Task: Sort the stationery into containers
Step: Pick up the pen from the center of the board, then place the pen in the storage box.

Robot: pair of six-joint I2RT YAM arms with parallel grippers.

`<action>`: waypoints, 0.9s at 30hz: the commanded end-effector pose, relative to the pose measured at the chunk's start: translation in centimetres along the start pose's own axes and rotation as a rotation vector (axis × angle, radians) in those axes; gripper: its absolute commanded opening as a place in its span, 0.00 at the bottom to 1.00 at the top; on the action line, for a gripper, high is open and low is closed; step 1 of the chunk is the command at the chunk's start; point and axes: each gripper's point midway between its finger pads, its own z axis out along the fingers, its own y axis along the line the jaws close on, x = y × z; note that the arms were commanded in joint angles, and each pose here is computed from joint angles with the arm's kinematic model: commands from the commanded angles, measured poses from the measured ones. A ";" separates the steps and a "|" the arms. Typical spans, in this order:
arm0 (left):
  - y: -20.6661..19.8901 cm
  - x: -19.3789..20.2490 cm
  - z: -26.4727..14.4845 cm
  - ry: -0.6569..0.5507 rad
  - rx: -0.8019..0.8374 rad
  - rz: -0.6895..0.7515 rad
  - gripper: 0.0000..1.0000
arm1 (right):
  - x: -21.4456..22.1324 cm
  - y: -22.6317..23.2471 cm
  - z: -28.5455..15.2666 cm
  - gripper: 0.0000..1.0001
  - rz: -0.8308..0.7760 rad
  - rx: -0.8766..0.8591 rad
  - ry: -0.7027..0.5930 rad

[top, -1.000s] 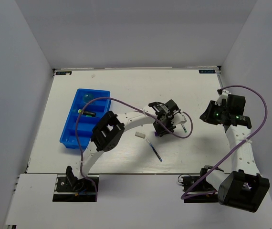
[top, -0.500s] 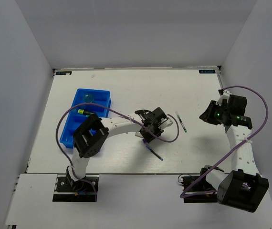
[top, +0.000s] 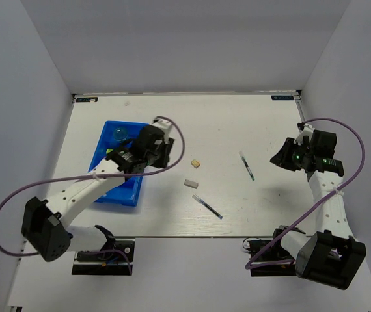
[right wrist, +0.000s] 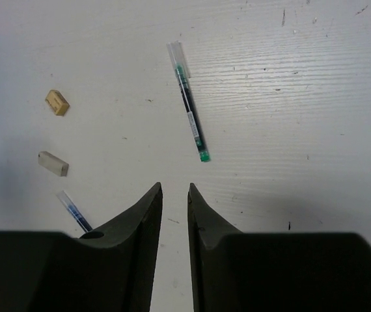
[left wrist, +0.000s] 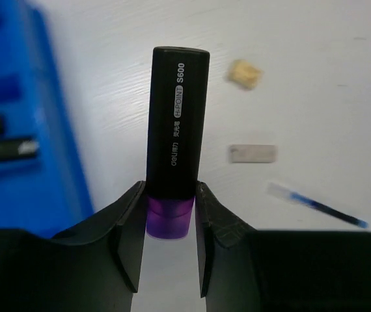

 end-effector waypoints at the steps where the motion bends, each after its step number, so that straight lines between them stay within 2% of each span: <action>1: 6.3 2.1 -1.6 -0.013 -0.207 -0.195 0.00 | -0.3 0.6 -0.1 0.26 -0.009 -0.039 -0.022; 4: 9.6 2.1 -2.4 -0.057 -0.289 -0.355 0.00 | -0.1 0.7 0.1 0.26 -0.007 -0.048 -0.014; 6: 12.0 2.2 -2.7 -0.096 -0.368 -0.540 0.00 | -0.2 0.8 0.0 0.27 -0.010 -0.053 -0.019; 8: 12.8 2.1 -2.4 -0.129 -0.384 -0.656 0.00 | -0.1 0.7 0.1 0.27 -0.010 -0.051 -0.015; 9: 13.7 1.6 -2.2 -0.168 -0.394 -0.770 0.00 | -0.1 0.6 0.1 0.27 -0.012 -0.050 -0.014; 12: 15.8 2.0 -2.2 -0.205 -0.500 -0.895 0.00 | -0.1 0.6 0.2 0.27 -0.012 -0.051 -0.016; 13: 16.5 2.0 -2.0 -0.246 -0.525 -1.043 0.00 | 0.1 0.6 0.2 0.27 -0.007 -0.051 -0.010; 15: 18.2 3.8 -1.7 -0.303 -0.611 -1.195 0.00 | 0.1 0.6 0.3 0.29 -0.007 -0.052 -0.009; 17: 19.6 3.8 -0.9 -0.411 -0.604 -1.383 0.00 | 0.1 0.5 0.3 0.29 -0.010 -0.051 -0.010; 18: 19.8 4.7 -0.2 -0.408 -0.610 -1.418 0.00 | 0.1 0.5 0.4 0.29 -0.004 -0.050 -0.006; 20: 20.7 3.3 0.1 -0.482 -0.596 -1.511 0.00 | 0.2 0.4 0.4 0.29 -0.010 -0.049 -0.007; 22: 21.6 3.7 1.0 -0.500 -0.651 -1.554 0.00 | 0.1 0.5 0.4 0.29 -0.009 -0.050 -0.006; 27: 22.4 2.3 3.3 -0.542 -0.629 -1.593 0.00 | 0.3 0.3 0.6 0.29 -0.008 -0.046 -0.003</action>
